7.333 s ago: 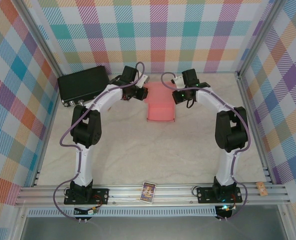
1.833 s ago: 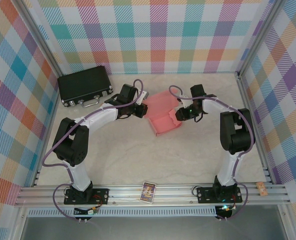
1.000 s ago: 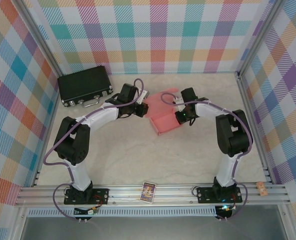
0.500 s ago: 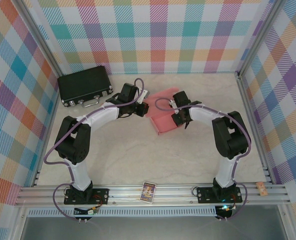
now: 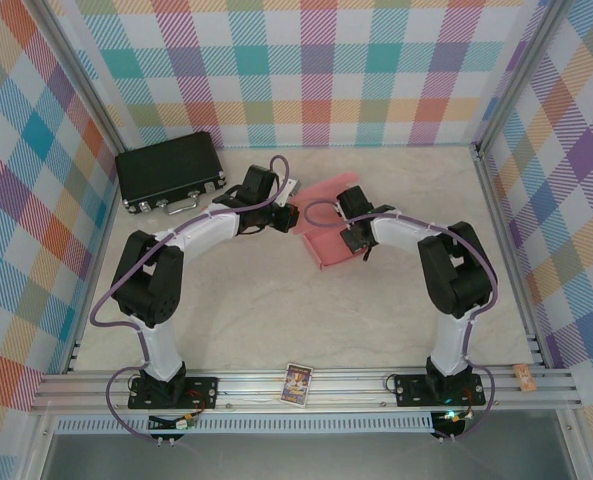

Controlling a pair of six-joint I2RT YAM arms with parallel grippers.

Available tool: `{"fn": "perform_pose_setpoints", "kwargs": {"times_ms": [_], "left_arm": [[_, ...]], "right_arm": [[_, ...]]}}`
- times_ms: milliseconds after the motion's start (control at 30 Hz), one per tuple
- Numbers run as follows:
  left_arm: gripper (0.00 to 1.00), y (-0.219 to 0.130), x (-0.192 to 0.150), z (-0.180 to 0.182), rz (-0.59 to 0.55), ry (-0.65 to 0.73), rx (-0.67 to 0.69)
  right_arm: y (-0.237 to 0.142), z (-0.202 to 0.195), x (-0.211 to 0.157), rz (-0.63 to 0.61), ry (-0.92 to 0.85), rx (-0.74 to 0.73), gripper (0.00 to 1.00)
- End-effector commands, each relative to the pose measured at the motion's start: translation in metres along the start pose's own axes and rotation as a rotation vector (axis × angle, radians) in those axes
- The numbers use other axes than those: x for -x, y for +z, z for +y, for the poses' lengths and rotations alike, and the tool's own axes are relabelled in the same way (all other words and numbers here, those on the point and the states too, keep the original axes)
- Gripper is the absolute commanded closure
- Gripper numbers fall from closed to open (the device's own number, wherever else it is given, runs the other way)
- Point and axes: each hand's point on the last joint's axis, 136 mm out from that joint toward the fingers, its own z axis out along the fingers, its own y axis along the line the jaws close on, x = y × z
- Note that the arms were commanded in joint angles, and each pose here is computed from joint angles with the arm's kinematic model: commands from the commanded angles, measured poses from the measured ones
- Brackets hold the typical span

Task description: Fold the paper box

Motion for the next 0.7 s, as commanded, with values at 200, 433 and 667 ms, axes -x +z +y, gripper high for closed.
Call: {"fn": "perform_pose_setpoints", "kwargs": {"times_ms": [200, 433, 667], "left_arm": [[1.0, 0.005, -0.004, 0.017, 0.021, -0.025, 0.035], [1.0, 0.005, -0.004, 0.016, 0.025, -0.017, 0.02], [1.0, 0.005, -0.005, 0.011, 0.032, 0.019, -0.011]], "right_arm": [[0.029, -0.004, -0.05, 0.206, -0.06, -0.1, 0.99], [0.021, 0.0, -0.037, 0.157, -0.026, -0.05, 0.96], [0.0, 0.004, -0.013, 0.06, 0.055, 0.118, 0.86]]}}
